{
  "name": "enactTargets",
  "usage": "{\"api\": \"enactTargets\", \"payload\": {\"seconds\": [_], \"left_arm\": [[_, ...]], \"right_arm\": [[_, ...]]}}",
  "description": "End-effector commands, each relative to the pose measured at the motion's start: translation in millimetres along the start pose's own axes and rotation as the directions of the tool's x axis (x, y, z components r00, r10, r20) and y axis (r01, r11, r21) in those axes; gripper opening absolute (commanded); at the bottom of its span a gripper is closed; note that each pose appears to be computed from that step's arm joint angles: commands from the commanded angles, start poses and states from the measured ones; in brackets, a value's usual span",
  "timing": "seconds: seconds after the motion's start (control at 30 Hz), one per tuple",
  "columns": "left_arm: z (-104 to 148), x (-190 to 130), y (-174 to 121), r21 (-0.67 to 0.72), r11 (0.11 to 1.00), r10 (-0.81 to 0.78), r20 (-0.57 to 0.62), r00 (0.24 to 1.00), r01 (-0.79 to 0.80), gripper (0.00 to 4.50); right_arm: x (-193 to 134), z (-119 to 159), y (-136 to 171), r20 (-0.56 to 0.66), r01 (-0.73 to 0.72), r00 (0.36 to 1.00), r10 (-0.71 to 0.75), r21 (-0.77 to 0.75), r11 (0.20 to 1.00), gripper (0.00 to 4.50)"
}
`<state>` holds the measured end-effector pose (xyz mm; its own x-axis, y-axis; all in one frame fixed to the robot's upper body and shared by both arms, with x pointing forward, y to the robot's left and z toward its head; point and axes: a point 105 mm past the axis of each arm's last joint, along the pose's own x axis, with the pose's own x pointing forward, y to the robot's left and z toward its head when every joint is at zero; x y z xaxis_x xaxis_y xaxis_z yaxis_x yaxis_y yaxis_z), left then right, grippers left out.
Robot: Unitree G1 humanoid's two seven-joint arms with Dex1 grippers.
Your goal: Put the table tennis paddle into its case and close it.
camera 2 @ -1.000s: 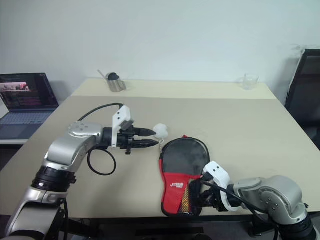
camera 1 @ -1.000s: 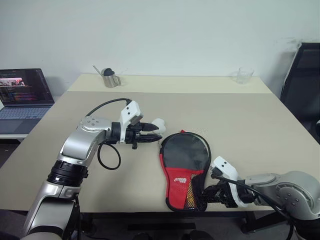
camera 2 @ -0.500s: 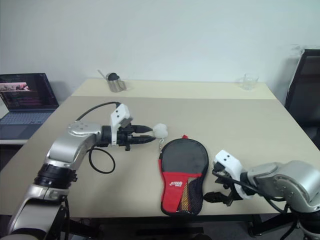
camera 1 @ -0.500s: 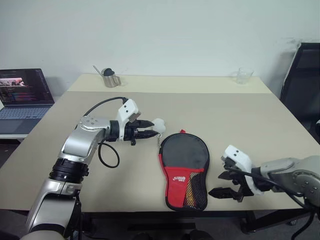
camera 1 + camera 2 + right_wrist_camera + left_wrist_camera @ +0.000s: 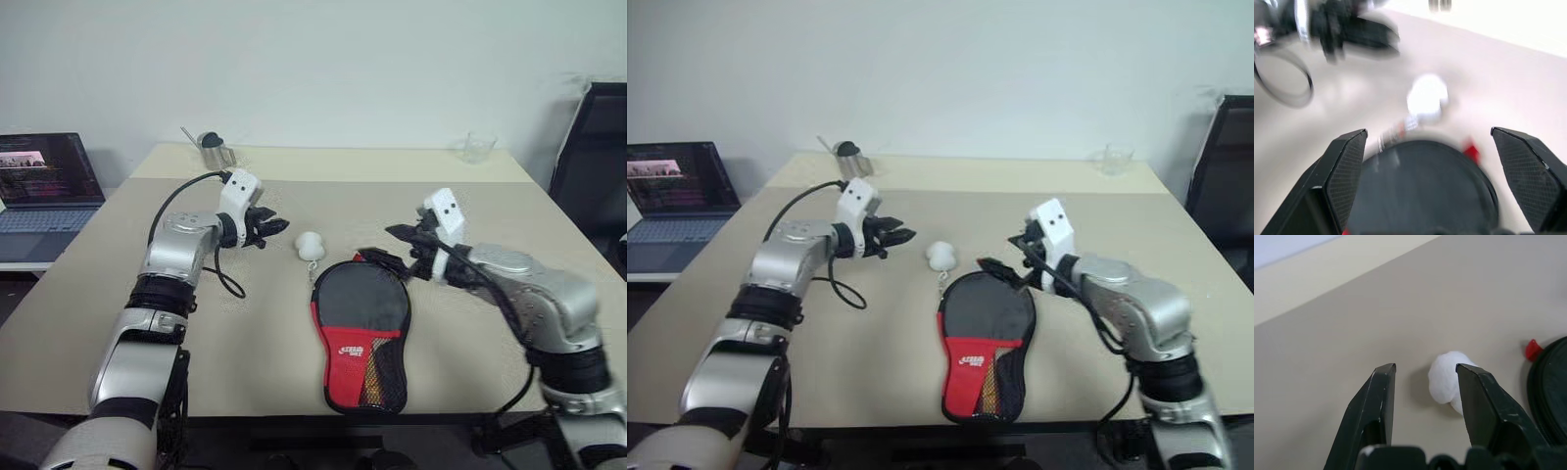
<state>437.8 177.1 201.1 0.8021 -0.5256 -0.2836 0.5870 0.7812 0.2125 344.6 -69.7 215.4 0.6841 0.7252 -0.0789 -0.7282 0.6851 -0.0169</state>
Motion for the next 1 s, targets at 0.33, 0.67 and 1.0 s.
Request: {"api": "enactTargets", "payload": {"seconds": [0.33, 0.67, 1.0], "left_arm": [[1.8, 21.5, -0.7, -0.102, 0.99, 0.089, -0.039, 0.995, -0.093, 2.14], [-2.9, 34.4, -24.5, -0.135, 0.991, -0.009, -0.062, 0.998, 0.001, 2.14], [-11.9, 47.1, -41.1, -0.214, 0.976, -0.071, -0.099, 0.993, 0.048, 2.14]], "right_arm": [[23.0, -67.8, 4.5, 0.055, 0.08, 0.994, -0.089, 0.154, 0.985, 4.47], [36.4, -89.8, 15.8, 0.035, 0.056, 0.998, -0.061, 0.121, 0.991, 4.47], [40.9, -133.3, 33.0, -0.189, -0.039, 0.981, 0.036, -0.013, 0.999, 4.47]]}}
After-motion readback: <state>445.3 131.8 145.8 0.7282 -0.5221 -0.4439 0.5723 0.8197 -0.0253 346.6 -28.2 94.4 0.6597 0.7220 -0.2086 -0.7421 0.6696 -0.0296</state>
